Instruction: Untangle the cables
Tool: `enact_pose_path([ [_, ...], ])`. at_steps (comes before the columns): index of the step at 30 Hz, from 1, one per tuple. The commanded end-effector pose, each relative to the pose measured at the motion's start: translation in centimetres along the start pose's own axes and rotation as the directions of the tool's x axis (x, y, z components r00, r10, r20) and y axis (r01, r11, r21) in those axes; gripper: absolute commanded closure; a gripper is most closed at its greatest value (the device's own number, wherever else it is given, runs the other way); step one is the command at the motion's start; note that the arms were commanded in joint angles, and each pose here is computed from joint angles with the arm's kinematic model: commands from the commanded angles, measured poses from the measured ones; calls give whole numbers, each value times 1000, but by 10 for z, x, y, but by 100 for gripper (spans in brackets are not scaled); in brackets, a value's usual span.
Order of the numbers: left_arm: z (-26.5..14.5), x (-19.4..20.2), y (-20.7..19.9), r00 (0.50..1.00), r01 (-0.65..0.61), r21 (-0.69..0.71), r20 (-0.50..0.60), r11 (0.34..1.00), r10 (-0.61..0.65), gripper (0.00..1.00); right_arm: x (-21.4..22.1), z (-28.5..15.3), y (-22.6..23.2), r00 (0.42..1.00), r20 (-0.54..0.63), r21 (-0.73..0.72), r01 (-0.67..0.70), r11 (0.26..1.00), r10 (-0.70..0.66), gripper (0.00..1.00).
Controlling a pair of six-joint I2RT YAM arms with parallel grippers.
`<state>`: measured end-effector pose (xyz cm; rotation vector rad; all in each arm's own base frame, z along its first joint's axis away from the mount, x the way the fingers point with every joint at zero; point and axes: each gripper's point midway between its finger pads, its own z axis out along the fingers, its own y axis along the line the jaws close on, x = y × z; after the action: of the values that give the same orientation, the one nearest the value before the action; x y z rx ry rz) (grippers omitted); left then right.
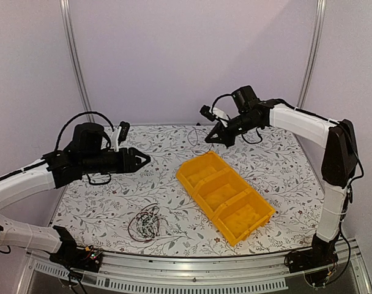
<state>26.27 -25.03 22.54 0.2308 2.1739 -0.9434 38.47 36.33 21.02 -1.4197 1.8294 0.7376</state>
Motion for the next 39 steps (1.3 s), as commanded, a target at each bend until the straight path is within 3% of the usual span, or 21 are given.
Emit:
enact_pose_path([
  [1, 4, 6, 9, 1000, 4, -47, -19, 999, -5, 51, 45, 15, 4, 992, -129, -45, -9, 999, 3, 100],
  [13, 9, 20, 23, 998, 34, -97, -56, 995, -40, 51, 100, 49, 7, 950, -294, -120, -142, 983, 102, 100],
  [20, 20, 27, 26, 995, 42, -100, -87, 994, -51, 51, 101, 40, 20, 943, -318, -160, -160, 974, 103, 100],
  [23, 26, 30, 26, 993, 46, -97, -104, 994, -56, 51, 100, 38, 17, 942, -320, -144, -156, 977, 103, 75],
  [27, 32, 33, 28, 990, 47, -105, -126, 993, -60, 51, 96, 38, 11, 936, -322, -105, -184, 977, 141, 63],
  [34, 30, 49, 43, 975, 67, -194, -195, 979, -105, 52, 60, 16, 11, 962, -238, -78, -156, 985, 134, 60],
  [39, -7, 81, 65, 923, 150, -415, -266, 897, -277, 56, 41, -8, 23, 987, -142, -62, -85, 994, 76, 61],
])
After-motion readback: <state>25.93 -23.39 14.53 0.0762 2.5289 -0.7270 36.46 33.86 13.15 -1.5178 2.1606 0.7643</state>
